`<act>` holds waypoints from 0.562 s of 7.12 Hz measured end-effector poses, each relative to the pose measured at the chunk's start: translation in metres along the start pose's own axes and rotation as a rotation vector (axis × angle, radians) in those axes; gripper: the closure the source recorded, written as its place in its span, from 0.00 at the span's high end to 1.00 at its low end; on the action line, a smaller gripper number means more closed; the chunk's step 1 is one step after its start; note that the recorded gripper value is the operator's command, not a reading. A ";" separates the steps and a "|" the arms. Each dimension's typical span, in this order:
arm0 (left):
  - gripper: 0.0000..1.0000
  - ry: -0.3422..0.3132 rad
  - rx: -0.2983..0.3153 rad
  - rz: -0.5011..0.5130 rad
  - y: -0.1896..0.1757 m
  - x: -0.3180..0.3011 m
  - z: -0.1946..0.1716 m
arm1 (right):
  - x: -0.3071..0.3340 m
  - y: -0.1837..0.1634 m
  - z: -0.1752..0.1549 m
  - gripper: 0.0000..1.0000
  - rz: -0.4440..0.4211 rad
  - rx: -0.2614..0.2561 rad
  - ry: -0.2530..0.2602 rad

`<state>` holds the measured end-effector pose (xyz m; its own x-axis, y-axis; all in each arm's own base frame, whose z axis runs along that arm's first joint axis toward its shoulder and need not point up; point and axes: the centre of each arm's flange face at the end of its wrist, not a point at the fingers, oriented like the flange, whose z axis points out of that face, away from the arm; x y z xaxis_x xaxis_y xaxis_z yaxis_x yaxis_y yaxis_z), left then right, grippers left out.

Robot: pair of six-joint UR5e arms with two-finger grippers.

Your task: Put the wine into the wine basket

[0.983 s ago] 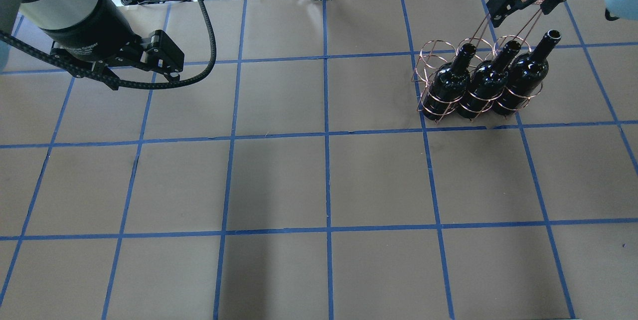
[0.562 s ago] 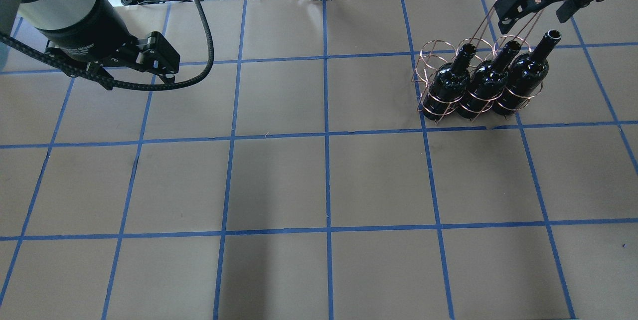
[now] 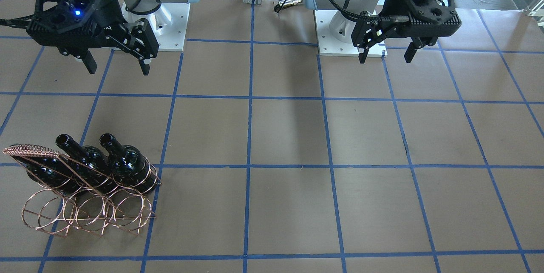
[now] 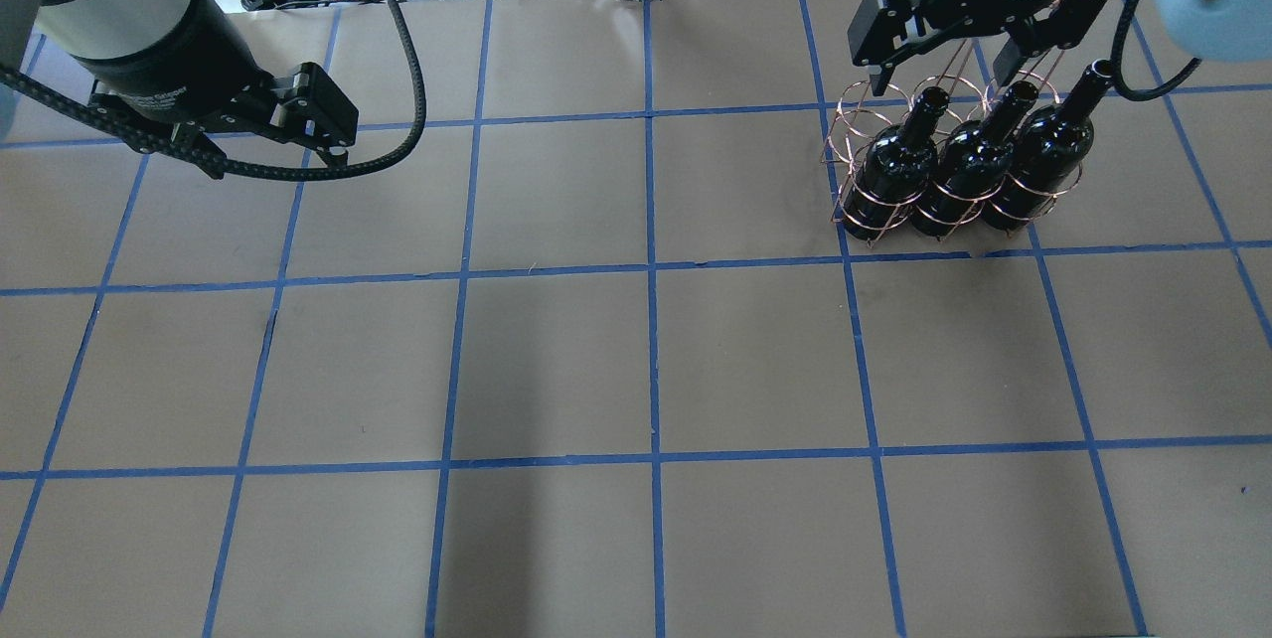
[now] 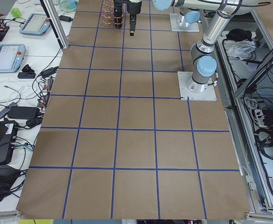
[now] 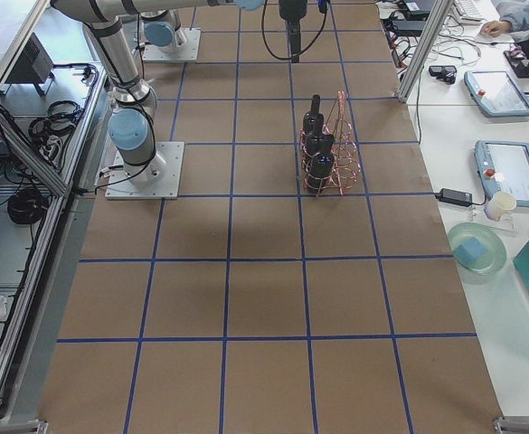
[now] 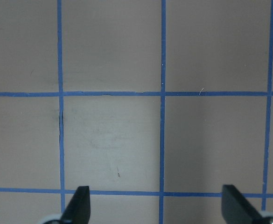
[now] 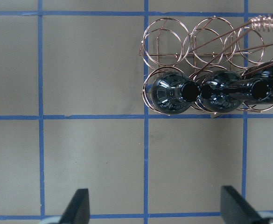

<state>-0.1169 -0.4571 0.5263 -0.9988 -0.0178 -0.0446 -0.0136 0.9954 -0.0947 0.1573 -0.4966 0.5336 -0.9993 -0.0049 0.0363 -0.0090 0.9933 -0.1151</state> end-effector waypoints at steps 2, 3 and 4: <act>1.00 0.012 0.004 0.002 0.001 0.002 -0.001 | -0.006 0.000 0.004 1.00 0.002 -0.004 0.000; 1.00 0.021 0.007 0.003 0.002 0.004 -0.003 | -0.007 0.000 0.004 1.00 0.002 -0.004 0.000; 1.00 0.035 0.007 0.004 0.003 0.005 -0.004 | -0.007 0.001 0.006 1.00 0.003 -0.007 0.001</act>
<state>-0.1222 -0.4541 0.5295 -0.9999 -0.0109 -0.0097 -0.0098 0.9948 -0.1017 0.1638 -0.4967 0.5276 -0.9993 -0.0017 0.0367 -0.0056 0.9941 -0.1084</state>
